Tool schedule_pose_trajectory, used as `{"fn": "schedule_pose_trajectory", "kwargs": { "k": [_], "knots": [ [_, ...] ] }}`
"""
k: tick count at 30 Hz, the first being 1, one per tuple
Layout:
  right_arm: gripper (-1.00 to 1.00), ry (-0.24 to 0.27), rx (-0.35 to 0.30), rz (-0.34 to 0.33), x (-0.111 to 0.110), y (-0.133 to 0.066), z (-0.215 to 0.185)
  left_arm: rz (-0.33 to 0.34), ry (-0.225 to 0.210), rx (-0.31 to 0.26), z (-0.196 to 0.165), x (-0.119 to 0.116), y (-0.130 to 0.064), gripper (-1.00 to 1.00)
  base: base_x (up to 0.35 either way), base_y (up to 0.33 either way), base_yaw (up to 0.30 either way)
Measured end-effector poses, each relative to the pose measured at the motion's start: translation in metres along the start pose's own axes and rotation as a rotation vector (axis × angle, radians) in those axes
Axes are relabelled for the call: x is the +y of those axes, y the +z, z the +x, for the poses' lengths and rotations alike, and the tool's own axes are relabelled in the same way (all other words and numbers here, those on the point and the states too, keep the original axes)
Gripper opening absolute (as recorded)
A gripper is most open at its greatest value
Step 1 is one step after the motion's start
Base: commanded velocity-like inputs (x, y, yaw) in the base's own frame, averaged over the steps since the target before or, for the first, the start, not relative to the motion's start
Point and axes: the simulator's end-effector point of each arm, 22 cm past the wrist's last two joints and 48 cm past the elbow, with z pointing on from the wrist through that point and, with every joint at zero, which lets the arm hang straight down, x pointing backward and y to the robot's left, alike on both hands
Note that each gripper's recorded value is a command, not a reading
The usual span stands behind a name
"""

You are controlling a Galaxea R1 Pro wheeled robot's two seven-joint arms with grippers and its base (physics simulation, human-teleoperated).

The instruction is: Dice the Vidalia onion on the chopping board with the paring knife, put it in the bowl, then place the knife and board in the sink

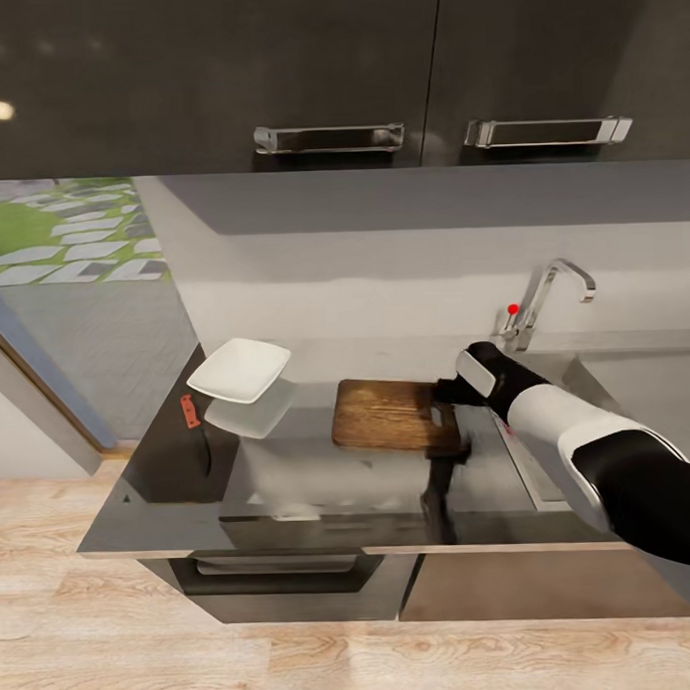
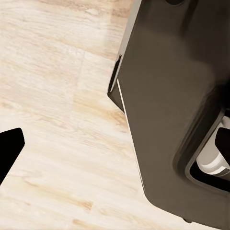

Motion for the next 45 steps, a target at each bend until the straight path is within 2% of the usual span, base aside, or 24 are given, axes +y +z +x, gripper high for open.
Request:
{"fn": "schedule_pose_trajectory", "kwargs": {
  "k": [5, 7, 12, 28, 45],
  "knots": [
    [1.0, -0.065, -0.059, -0.003, 0.014, -0.039, -0.039, 0.0, 0.0, 0.0, 0.0, 0.0, 0.0, 1.0, 0.0, 0.0, 0.0],
    [1.0, -0.094, -0.107, 0.018, 0.017, -0.061, -0.059, 0.0, 0.0, 0.0, 0.0, 0.0, 0.0, 1.0, 0.0, 0.0, 0.0],
    [1.0, -0.108, -0.147, 0.061, 0.014, -0.079, -0.074, 0.0, 0.0, 0.0, 0.0, 0.0, 0.0, 1.0, 0.0, 0.0, 0.0],
    [1.0, -0.112, -0.16, 0.08, 0.01, -0.083, -0.078, 0.001, 0.0, 0.001, 0.0, -0.001, 0.0, 1.0, -0.016, 0.0, 0.0],
    [1.0, -0.116, -0.158, 0.075, 0.015, -0.082, -0.077, 0.002, -0.001, 0.002, 0.0, -0.002, 0.0, 1.0, -0.313, 0.0, 0.0]
  ]
}}
